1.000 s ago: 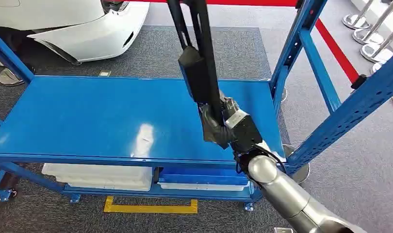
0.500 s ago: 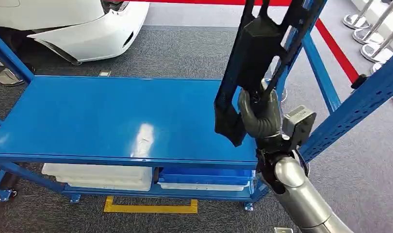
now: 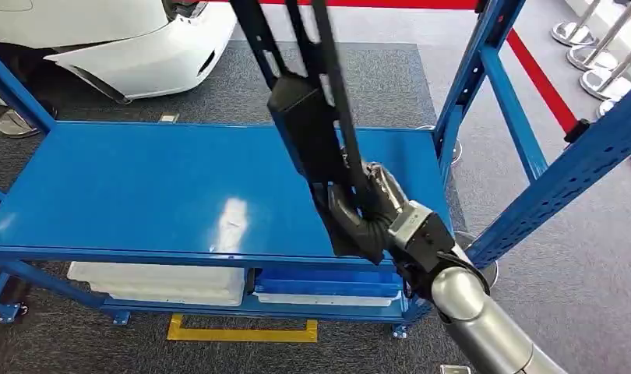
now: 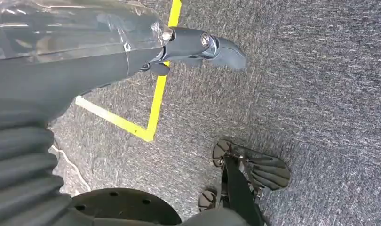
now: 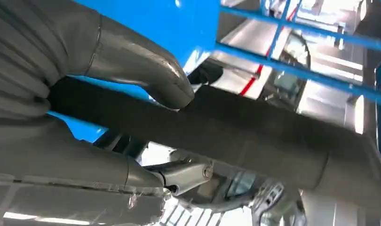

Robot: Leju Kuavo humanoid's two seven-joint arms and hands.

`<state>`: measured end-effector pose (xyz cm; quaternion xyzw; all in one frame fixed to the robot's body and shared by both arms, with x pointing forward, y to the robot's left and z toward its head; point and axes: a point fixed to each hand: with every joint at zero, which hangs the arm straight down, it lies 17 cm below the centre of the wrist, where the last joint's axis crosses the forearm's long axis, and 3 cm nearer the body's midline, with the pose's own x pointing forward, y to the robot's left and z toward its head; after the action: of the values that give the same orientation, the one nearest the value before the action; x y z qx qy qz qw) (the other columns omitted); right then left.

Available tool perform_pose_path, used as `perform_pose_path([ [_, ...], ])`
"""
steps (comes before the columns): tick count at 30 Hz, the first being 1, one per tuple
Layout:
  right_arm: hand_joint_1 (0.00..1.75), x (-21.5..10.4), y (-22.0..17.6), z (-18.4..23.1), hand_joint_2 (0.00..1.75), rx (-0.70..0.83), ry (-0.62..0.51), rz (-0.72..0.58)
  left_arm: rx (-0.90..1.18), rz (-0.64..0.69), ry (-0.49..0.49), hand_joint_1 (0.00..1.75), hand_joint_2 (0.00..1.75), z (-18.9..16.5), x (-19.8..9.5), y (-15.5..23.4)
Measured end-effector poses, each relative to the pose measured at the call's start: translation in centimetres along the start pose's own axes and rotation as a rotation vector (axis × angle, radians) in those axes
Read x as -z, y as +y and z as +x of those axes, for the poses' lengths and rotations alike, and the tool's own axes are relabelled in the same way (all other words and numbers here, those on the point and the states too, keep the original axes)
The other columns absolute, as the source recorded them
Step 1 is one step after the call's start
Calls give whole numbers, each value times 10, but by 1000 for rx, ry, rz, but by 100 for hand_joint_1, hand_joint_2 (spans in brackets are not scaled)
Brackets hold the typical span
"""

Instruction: Take the parts from the cabinet and place them on the table.

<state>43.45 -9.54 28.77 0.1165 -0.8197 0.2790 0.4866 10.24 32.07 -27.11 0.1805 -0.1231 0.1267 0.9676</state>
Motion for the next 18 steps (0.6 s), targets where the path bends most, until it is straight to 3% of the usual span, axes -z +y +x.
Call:
perform_pose_path([
  [18, 175, 9, 40, 0, 175, 7, -1, 146, -48, 43, -19, 0, 175, 5, 0, 6],
])
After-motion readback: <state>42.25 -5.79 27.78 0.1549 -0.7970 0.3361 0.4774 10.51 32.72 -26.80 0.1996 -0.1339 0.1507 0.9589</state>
